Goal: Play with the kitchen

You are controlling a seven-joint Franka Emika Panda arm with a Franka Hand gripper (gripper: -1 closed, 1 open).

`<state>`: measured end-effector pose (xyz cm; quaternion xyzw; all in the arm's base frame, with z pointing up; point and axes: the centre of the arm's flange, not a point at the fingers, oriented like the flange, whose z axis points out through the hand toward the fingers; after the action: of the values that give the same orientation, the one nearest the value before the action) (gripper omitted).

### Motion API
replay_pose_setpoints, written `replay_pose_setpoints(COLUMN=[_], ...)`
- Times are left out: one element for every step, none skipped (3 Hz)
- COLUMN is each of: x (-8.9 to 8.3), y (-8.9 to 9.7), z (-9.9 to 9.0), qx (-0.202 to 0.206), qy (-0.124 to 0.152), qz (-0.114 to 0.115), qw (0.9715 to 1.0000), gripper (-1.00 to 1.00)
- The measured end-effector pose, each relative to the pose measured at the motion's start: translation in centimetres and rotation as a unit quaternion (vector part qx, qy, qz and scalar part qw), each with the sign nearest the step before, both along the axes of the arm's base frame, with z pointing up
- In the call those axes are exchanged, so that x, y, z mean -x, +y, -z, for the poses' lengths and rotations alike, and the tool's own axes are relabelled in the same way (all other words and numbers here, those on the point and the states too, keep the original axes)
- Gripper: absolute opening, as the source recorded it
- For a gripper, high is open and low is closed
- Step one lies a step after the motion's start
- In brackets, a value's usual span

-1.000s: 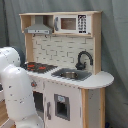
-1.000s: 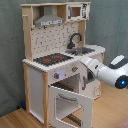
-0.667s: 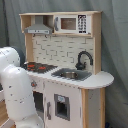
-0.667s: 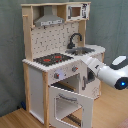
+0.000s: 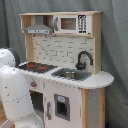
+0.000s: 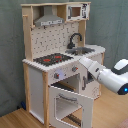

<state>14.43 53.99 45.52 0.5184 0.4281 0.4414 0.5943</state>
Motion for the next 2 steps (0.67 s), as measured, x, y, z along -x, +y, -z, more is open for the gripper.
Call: replay_pose_setpoints(x=[0.6, 1.4], y=[2.5, 5.3], z=[0.4, 0.6], qx=[-0.004, -0.010], qy=[-0.012, -0.026], qz=[-0.028, -0.052], qw=[0.9995, 0.9982], gripper=[1.00, 1.00])
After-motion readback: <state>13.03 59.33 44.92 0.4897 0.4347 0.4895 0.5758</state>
